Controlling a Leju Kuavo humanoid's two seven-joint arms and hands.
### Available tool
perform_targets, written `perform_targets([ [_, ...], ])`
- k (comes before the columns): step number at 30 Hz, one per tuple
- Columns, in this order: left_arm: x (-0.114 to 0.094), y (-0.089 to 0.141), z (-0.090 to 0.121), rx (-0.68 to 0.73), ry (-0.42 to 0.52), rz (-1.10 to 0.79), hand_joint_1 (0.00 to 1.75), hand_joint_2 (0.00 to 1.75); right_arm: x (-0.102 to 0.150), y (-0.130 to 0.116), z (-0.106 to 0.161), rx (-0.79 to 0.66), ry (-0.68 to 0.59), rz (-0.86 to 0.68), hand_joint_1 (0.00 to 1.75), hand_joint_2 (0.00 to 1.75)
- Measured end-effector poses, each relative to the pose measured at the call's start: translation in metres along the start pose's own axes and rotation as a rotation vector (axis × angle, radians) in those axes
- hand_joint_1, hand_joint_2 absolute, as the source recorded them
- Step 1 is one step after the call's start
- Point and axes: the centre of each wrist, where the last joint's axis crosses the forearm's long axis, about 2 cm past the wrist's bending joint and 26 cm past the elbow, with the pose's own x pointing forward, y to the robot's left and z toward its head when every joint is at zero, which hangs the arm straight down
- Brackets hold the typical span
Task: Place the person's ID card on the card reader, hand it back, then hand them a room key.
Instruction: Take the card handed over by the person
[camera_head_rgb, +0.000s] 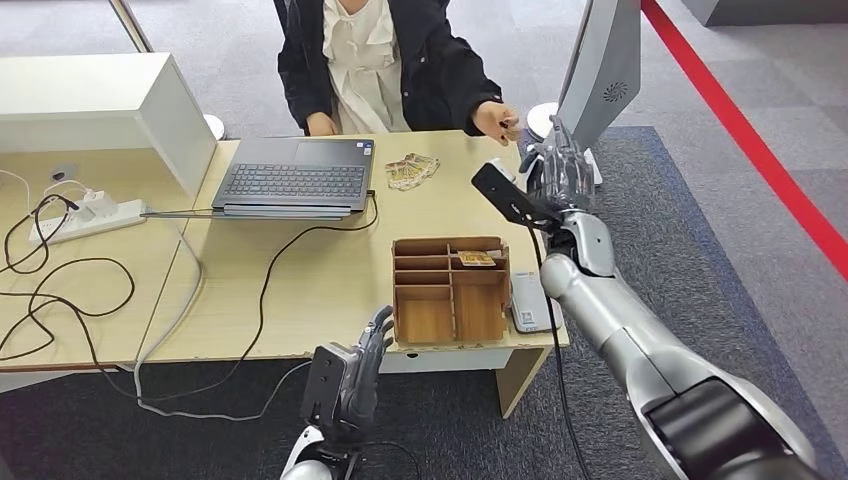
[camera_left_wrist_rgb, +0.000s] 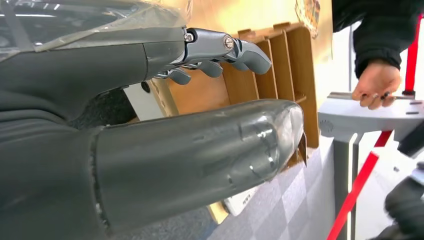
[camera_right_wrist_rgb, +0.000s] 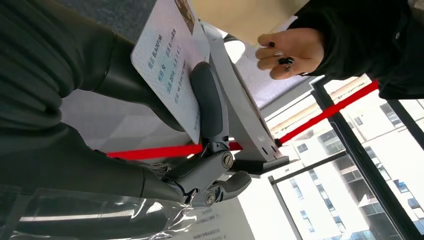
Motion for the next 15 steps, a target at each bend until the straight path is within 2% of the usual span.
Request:
perform_targets([
  [8,0.0,0.006,0.01,0.098,0.012,-0.013,0.0,0.0,-0.017,0.013,0.069,0.007,0.025,-0.112,1.75,1.75],
  [15,0.001,0.008,0.014,0.128,0.03,0.0,0.0,0.0,-0.035,-0.001,0.109,-0.051,0.059,-0.155,1.75,1.75],
])
